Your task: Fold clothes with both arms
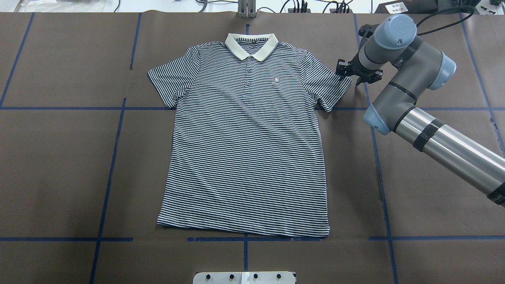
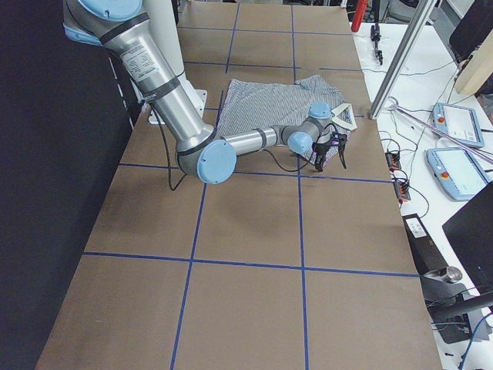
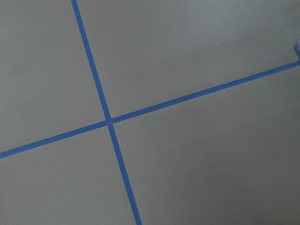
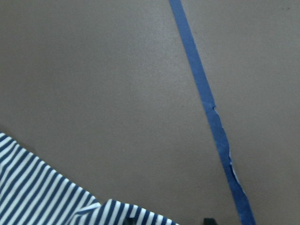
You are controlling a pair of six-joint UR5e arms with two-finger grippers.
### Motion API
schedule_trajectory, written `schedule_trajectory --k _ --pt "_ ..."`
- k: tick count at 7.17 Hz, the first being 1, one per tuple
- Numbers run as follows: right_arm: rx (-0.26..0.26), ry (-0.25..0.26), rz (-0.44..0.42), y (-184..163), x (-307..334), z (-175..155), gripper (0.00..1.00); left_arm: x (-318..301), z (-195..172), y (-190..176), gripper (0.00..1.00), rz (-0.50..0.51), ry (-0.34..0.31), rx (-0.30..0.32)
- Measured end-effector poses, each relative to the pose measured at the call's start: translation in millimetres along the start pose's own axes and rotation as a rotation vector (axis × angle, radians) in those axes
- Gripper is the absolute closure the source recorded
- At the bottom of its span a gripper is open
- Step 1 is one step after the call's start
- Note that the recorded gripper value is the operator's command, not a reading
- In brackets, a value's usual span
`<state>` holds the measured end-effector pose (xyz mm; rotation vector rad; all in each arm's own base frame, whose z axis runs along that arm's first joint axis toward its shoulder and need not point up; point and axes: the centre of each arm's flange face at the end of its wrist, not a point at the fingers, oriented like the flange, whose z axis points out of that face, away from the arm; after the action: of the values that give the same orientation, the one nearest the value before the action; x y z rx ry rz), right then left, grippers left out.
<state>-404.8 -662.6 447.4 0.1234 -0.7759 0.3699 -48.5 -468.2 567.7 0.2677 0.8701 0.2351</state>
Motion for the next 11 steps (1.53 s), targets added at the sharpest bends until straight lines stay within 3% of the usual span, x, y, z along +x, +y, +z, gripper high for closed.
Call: schedule_trajectory --k 3,6,9,11 --pt "0.004 -0.013 0.002 1 -6 -5 1.00 2 -1 -1 0.00 0.002 0.003 0.003" --pt "0.011 -0.077 0.018 13 -39 -31 1.00 2 -1 -1 0.00 0.001 0.003 0.003" --pt "-0.016 -0.163 0.056 73 -140 -48 1.00 3 -3 -1 0.00 0.004 0.003 0.006" --pt "0.052 -0.154 0.073 95 -183 -38 1.00 4 -3 -2 0.00 0.008 0.003 0.008"
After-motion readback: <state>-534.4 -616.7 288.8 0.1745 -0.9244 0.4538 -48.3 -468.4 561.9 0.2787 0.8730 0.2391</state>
